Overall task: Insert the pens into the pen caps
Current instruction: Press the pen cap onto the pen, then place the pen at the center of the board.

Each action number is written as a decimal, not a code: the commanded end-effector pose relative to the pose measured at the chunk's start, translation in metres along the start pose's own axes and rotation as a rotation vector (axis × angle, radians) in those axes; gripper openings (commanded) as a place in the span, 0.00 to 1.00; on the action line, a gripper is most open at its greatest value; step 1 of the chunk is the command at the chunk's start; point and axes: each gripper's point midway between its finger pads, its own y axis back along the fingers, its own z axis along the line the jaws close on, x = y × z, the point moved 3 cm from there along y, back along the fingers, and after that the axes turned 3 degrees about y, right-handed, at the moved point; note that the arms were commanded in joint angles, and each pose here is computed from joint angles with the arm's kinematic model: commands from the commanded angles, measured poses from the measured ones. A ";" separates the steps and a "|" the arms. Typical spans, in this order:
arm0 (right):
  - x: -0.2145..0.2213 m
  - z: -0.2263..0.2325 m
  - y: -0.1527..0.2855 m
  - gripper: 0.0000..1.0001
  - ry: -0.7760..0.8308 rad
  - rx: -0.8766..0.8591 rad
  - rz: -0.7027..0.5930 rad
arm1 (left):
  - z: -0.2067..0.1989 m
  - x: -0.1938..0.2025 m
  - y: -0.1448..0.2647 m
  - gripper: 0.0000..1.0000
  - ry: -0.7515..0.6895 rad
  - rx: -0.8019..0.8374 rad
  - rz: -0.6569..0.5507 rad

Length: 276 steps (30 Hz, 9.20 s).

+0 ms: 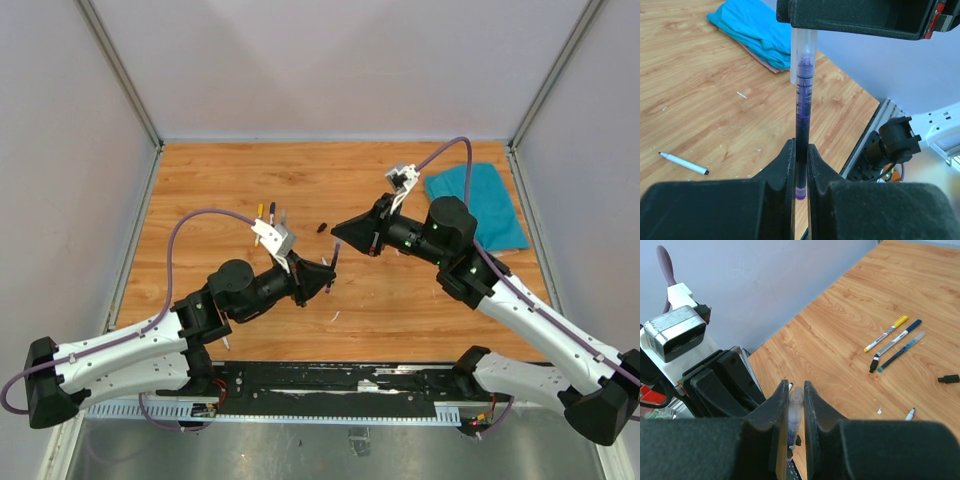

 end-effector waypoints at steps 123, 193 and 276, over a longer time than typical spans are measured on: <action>-0.015 0.037 0.037 0.01 -0.041 0.159 -0.315 | -0.027 0.009 -0.009 0.29 0.077 0.164 0.028; 0.082 -0.081 0.070 0.78 -0.087 0.456 0.238 | 0.081 0.045 0.011 0.00 0.129 -0.397 0.163; 0.145 -0.093 0.139 0.99 -0.210 0.589 0.260 | 0.323 0.086 -0.077 0.08 0.090 -1.050 0.534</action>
